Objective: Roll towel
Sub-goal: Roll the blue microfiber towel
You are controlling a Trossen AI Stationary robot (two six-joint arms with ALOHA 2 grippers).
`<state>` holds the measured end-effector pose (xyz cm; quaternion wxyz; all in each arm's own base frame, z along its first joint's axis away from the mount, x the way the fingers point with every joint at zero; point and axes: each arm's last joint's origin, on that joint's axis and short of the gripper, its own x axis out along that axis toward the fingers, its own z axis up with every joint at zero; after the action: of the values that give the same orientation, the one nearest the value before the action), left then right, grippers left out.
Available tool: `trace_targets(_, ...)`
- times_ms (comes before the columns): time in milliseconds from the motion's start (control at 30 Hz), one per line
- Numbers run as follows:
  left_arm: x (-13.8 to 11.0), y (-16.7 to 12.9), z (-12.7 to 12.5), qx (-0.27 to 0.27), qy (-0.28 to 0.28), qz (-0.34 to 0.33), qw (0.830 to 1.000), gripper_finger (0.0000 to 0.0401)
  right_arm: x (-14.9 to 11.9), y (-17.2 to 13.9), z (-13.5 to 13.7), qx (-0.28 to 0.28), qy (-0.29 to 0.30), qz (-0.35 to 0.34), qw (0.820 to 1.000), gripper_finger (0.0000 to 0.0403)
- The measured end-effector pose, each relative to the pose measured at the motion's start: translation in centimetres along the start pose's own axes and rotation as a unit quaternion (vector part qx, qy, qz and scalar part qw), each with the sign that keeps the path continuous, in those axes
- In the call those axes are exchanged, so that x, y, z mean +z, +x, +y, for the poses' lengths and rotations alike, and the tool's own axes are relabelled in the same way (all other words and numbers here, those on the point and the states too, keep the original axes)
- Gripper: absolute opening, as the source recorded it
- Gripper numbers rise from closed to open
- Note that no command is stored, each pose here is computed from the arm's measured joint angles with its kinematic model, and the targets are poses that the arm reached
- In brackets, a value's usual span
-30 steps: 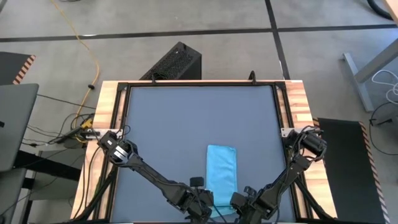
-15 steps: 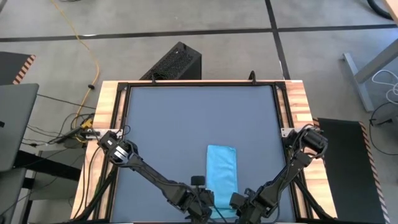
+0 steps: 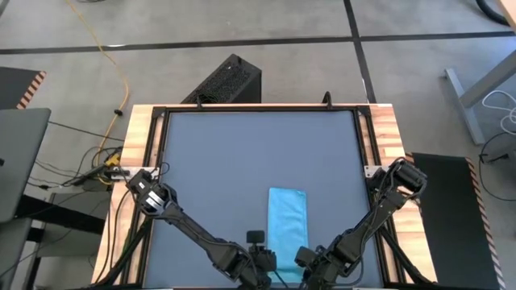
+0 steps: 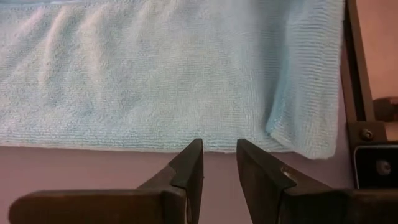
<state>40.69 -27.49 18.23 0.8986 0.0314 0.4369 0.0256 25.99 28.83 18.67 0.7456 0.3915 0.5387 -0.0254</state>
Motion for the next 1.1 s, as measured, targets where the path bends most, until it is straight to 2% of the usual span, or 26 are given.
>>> trace_targets(167,0.1,0.0,0.0,-0.002,-0.005,-0.006,1.000,0.0087,-0.2,0.5,-0.3,0.027,0.030,0.010,0.999,0.0015)
trace_targets(467,0.0,-0.2,-0.5,-0.007,-0.003,-0.011,1.000,0.0087,-0.7,1.9,-1.5,0.130,0.077,0.011,0.989,0.0015)
trace_targets(667,0.0,-0.2,-0.5,-0.007,-0.003,-0.011,1.000,0.0087,-1.0,2.5,-2.7,0.164,0.091,0.002,0.982,0.0015)
trace_targets(967,0.1,-0.1,-0.2,-0.006,-0.007,-0.010,1.000,0.0087,-0.7,3.2,-5.0,0.151,0.109,-0.016,0.982,0.0015)
trace_targets(1100,0.3,0.1,0.2,-0.001,-0.004,-0.006,1.000,0.0087,-0.7,3.2,-5.1,0.157,0.109,-0.018,0.981,0.0015)
